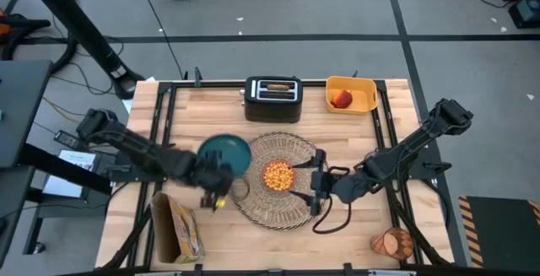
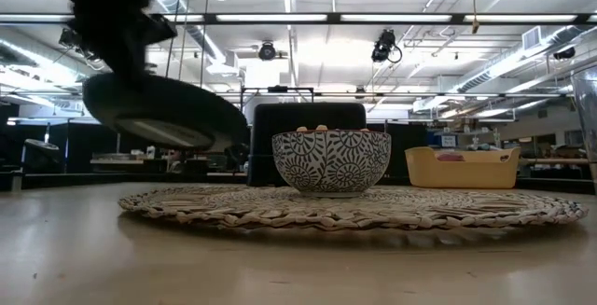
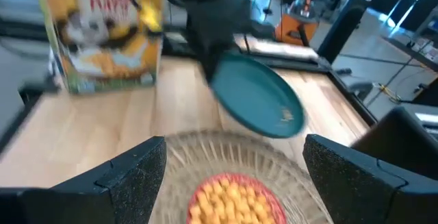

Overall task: Arrange a breakfast setting
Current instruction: Put the dark green plate on the brown table mat

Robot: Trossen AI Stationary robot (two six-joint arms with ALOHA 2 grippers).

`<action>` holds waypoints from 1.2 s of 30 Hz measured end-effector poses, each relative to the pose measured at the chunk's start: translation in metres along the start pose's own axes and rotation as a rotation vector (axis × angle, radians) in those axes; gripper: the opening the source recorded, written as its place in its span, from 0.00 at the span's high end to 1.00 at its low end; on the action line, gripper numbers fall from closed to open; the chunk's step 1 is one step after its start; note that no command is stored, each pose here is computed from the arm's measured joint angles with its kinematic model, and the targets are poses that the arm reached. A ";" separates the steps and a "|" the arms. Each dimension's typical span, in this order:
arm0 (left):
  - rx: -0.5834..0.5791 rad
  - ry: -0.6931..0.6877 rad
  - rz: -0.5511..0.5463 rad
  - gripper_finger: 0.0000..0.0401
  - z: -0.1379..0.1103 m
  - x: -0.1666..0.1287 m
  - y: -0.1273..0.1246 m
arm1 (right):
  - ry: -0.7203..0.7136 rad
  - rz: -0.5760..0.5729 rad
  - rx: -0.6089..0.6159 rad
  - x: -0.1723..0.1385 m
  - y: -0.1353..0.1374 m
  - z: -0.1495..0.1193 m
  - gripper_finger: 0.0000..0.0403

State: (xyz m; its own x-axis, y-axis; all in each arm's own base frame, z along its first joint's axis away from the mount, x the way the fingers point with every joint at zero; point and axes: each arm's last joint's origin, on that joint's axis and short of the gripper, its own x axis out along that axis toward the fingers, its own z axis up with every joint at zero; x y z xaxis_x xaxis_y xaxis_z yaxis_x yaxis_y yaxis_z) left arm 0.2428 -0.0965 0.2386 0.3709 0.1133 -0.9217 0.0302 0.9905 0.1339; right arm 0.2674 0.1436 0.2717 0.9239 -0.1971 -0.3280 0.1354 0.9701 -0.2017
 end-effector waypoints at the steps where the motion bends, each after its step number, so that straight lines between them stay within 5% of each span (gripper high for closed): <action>1: 0.051 -0.008 -0.020 0.96 -0.002 -0.002 -0.008 | 0.015 -0.001 -0.007 0.000 0.000 -0.002 0.14; 18: 0.455 -0.046 -0.233 0.96 -0.025 -0.021 -0.067 | 0.070 -0.025 -0.006 0.006 -0.007 -0.007 0.14; 36: 0.559 -0.103 -0.242 0.96 -0.011 0.012 -0.090 | 0.124 -0.020 -0.032 0.008 -0.010 -0.013 0.13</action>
State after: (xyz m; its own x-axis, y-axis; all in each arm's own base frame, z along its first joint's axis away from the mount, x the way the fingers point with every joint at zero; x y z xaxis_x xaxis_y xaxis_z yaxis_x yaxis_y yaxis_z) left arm 0.2337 -0.1836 0.2116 0.3798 -0.1452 -0.9136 0.5960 0.7937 0.1216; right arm 0.2682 0.1301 0.2591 0.8694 -0.2348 -0.4349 0.1403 0.9610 -0.2383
